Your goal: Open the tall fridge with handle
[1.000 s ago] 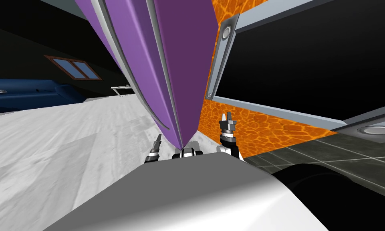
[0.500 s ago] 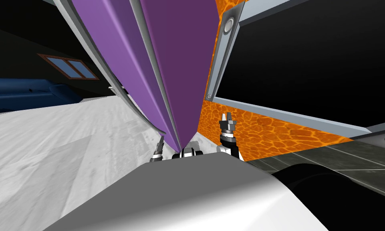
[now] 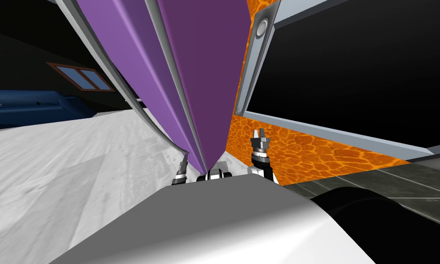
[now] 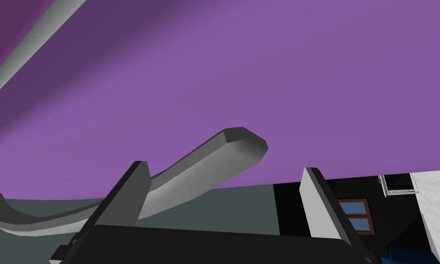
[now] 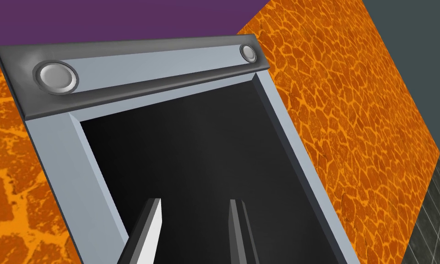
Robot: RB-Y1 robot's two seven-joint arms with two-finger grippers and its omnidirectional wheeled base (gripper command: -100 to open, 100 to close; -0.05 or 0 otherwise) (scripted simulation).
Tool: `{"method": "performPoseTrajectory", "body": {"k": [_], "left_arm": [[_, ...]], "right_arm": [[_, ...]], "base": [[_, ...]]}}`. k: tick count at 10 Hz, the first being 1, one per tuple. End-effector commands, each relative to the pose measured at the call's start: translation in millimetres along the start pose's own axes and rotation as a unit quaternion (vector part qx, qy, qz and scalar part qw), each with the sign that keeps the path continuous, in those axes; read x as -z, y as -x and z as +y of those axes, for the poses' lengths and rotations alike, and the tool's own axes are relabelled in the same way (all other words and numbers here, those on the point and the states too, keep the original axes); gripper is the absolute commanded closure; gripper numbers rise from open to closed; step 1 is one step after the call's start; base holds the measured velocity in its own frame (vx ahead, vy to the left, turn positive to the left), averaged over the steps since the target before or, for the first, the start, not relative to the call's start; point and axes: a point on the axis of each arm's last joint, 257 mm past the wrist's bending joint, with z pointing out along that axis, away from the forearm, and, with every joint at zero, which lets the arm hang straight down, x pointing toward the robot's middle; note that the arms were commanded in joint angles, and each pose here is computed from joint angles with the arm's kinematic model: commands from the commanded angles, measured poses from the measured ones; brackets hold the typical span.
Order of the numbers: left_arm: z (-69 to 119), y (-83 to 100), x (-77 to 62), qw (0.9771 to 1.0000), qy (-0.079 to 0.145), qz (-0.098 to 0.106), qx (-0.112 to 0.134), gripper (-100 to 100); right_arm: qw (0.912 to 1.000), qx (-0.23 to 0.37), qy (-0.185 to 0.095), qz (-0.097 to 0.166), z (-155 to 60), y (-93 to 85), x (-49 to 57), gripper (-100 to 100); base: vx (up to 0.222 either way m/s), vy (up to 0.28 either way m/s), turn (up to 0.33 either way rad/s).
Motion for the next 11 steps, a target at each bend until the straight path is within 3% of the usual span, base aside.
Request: {"method": "performPoseTrajectory", "body": {"k": [1,2,4,5,6,11], "left_arm": [[-0.4,1.7,-4.7,1.0,0.0,0.0,0.0,-100],[1.2,-1.9,4.4,1.0,0.001,0.0,0.001,100],[2.3,-6.1,13.6,1.0,0.001,0.0,0.001,100],[3.0,-4.5,10.2,1.0,0.002,0.001,0.001,100],[8.3,8.7,11.7,0.9998,0.002,0.009,-0.015,-100],[22.6,52.8,11.4,0.9985,0.016,0.018,-0.05,-100]], "right_arm": [[1.0,0.0,0.0,0.0,0,0.0,0.0,0],[1.0,0.0,0.0,0.0,0,0.0,0.0,0],[1.0,0.0,0.0,0.0,0,0.0,0.0,0],[1.0,0.0,0.0,0.0,0,0.0,0.0,0],[1.0,0.0,0.0,0.0,0,0.0,0.0,0],[1.0,0.0,0.0,0.0,0,0.0,0.0,0]], "base": [[0.0,-0.002,0.011],[-0.004,0.007,-0.025],[-0.006,0.009,-0.024],[0.0,0.0,0.0],[-0.001,-0.023,-0.001],[-0.003,-0.067,0.002]]}}
